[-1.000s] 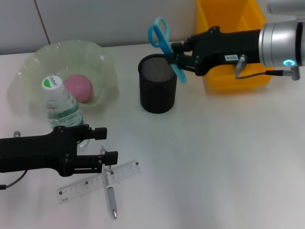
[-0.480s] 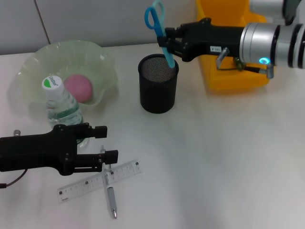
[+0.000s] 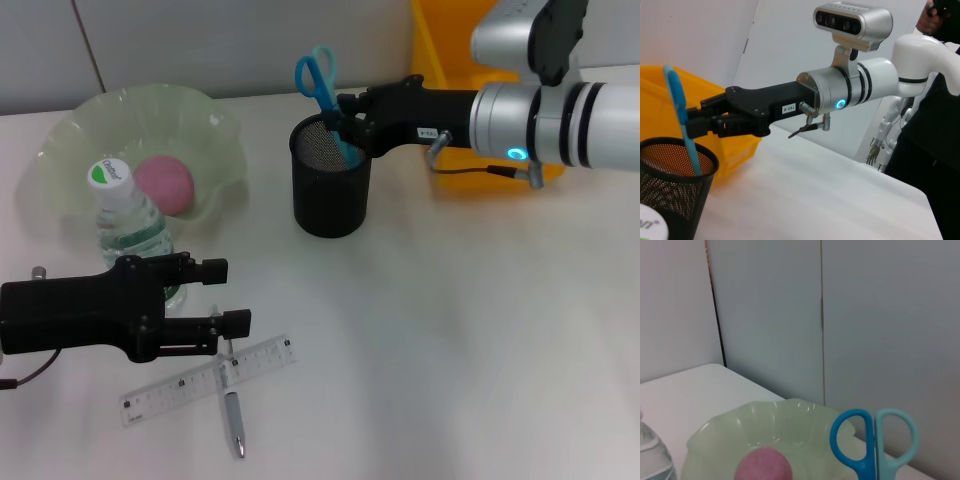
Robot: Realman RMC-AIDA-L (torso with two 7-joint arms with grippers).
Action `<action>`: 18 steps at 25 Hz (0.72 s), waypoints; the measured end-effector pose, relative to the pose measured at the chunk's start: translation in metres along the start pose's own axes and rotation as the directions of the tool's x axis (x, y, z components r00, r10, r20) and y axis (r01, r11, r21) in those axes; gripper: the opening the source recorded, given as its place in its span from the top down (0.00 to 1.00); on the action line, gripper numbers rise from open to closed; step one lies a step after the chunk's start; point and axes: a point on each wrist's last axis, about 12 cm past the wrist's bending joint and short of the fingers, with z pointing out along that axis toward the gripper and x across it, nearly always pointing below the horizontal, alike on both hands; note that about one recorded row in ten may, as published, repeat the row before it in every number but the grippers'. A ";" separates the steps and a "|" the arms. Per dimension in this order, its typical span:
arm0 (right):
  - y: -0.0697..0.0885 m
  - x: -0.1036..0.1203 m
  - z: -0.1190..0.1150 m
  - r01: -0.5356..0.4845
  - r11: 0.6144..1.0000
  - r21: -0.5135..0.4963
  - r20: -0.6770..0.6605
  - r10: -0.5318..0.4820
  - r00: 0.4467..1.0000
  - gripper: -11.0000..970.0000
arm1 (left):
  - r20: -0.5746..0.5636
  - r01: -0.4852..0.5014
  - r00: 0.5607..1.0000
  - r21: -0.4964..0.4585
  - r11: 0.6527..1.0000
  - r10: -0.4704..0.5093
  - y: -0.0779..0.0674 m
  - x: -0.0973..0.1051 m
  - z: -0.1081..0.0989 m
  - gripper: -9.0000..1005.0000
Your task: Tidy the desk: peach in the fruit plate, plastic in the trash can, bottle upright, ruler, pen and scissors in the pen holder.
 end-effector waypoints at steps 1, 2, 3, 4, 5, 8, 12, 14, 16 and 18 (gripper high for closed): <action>0.000 0.000 0.000 0.000 1.000 0.000 0.000 0.000 1.000 0.76 | 0.001 0.000 1.000 0.000 1.000 0.000 0.000 0.000 0.000 0.19; 0.000 0.001 0.001 -0.004 1.000 -0.002 -0.002 0.004 1.000 0.76 | 0.001 0.000 1.000 0.000 1.000 0.000 0.000 0.000 0.000 0.19; 0.000 0.001 0.002 -0.008 1.000 -0.003 -0.004 0.008 1.000 0.76 | 0.002 0.000 1.000 0.000 1.000 0.000 0.000 0.000 0.000 0.19; 0.000 0.002 0.002 -0.010 1.000 -0.003 -0.005 0.010 1.000 0.76 | 0.002 0.000 1.000 0.000 1.000 0.000 0.000 0.000 0.000 0.19; 0.000 0.002 0.002 -0.010 1.000 -0.003 -0.005 0.010 1.000 0.76 | 0.006 0.000 1.000 -0.003 1.000 0.000 0.000 0.000 0.000 0.19; 0.000 0.002 0.002 -0.009 1.000 -0.005 -0.005 0.009 1.000 0.76 | 0.009 0.000 1.000 -0.006 1.000 0.000 0.001 -0.001 -0.001 0.19; 0.000 0.003 0.002 -0.007 1.000 -0.005 -0.012 0.007 1.000 0.76 | 0.013 0.001 1.000 -0.011 1.000 -0.001 0.001 -0.001 -0.002 0.19; 0.000 0.003 0.002 -0.007 1.000 -0.005 -0.013 0.007 1.000 0.75 | 0.013 0.001 1.000 -0.011 1.000 -0.001 0.001 -0.001 -0.002 0.19; 0.000 0.004 0.002 -0.009 1.000 -0.005 -0.015 0.009 1.000 0.75 | 0.013 0.001 1.000 -0.011 1.000 0.000 0.001 -0.001 -0.002 0.19; -0.001 0.005 0.002 -0.010 1.000 -0.005 -0.018 0.010 1.000 0.71 | 0.016 0.000 1.000 -0.014 1.000 0.000 0.001 -0.001 -0.003 0.19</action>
